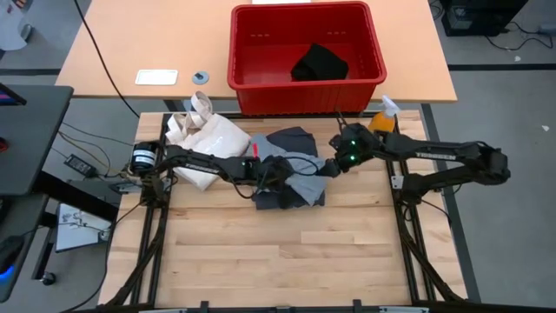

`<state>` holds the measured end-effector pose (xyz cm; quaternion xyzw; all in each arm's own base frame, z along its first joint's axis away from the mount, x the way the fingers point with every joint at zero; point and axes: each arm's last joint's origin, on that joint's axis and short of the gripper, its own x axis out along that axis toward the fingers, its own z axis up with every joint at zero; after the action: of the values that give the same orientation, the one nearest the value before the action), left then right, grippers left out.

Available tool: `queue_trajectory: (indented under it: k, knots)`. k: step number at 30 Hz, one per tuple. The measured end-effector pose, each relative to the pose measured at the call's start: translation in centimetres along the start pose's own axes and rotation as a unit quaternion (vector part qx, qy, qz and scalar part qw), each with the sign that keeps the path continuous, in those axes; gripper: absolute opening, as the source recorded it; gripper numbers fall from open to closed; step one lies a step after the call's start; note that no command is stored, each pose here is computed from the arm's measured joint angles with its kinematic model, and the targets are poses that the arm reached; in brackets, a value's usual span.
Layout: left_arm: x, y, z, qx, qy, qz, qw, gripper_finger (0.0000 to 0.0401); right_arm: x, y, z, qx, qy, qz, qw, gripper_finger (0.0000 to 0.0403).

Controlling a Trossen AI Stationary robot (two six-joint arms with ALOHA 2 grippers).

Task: Fold Laundry from Bin
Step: Put the light gray t-shirt into the red organizer bin

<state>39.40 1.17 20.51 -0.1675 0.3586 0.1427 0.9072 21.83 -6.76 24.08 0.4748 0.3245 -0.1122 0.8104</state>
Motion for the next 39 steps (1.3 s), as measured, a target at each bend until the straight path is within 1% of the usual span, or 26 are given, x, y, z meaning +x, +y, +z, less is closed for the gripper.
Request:
queue_trajectory:
  k: [2,4,7,12,15,17,19,21,26,30,32,36,39]
  knots:
    - [-0.9,0.0,0.2,-0.022,0.018,-0.038,0.999,0.0292,0.4,-1.0,0.7,-0.001,0.0,-0.015,1.0,0.0307]
    - [-2.2,-0.2,0.6,-0.042,0.027,-0.064,0.997,0.0305,0.5,-1.9,1.3,-0.003,-0.004,-0.027,1.0,0.0307]
    - [-4.1,-0.4,1.1,-0.05,0.03,-0.083,0.995,0.0312,0.2,-3.1,2.2,0.001,-0.009,-0.035,0.999,0.0307]
    - [-7.0,-0.5,2.2,-0.05,-0.004,-0.102,0.993,0.0313,-1.1,-5.3,2.8,0.005,0.002,-0.046,0.999,0.0307]
    - [-7.2,0.3,2.6,-0.052,-0.021,-0.072,0.996,0.0313,-1.3,-7.5,2.5,0.037,0.015,-0.033,0.999,0.0307]
    - [-7.1,1.0,2.9,-0.053,-0.032,-0.044,0.997,0.0313,-1.1,-9.3,1.8,0.077,0.027,-0.031,0.996,0.0307]
    - [-6.5,1.8,3.1,-0.061,-0.037,-0.022,0.997,0.0313,-0.8,-10.6,0.9,0.11,0.038,-0.028,0.993,0.0307]
    - [-5.7,2.7,3.0,-0.07,-0.025,-0.006,0.997,0.0313,-0.4,-11.6,0.1,0.133,0.046,-0.019,0.99,0.0307]
    - [-4.0,4.3,2.9,-0.083,-0.017,0.028,0.996,0.0313,0.7,-12.3,-0.9,0.148,0.024,0.012,0.989,0.0307]
    - [-1.9,5.4,1.9,-0.088,0.018,0.054,0.994,0.0313,1.6,-12.3,-0.9,0.161,-0.015,0.026,0.986,0.0307]
    - [-1.4,5.6,1.5,-0.093,0.033,0.061,0.993,0.0313,2.1,-12.3,-0.9,0.17,-0.029,0.036,0.984,0.0307]
    - [-0.8,6.0,0.3,-0.109,0.079,0.08,0.988,0.0313,3.3,-12.5,-1.2,0.189,-0.03,0.018,0.981,0.03]
    - [-0.6,6.1,0.0,-0.11,0.09,0.084,0.986,0.0313,4.3,-12.4,-1.4,0.183,-0.022,0.015,0.983,0.0292]
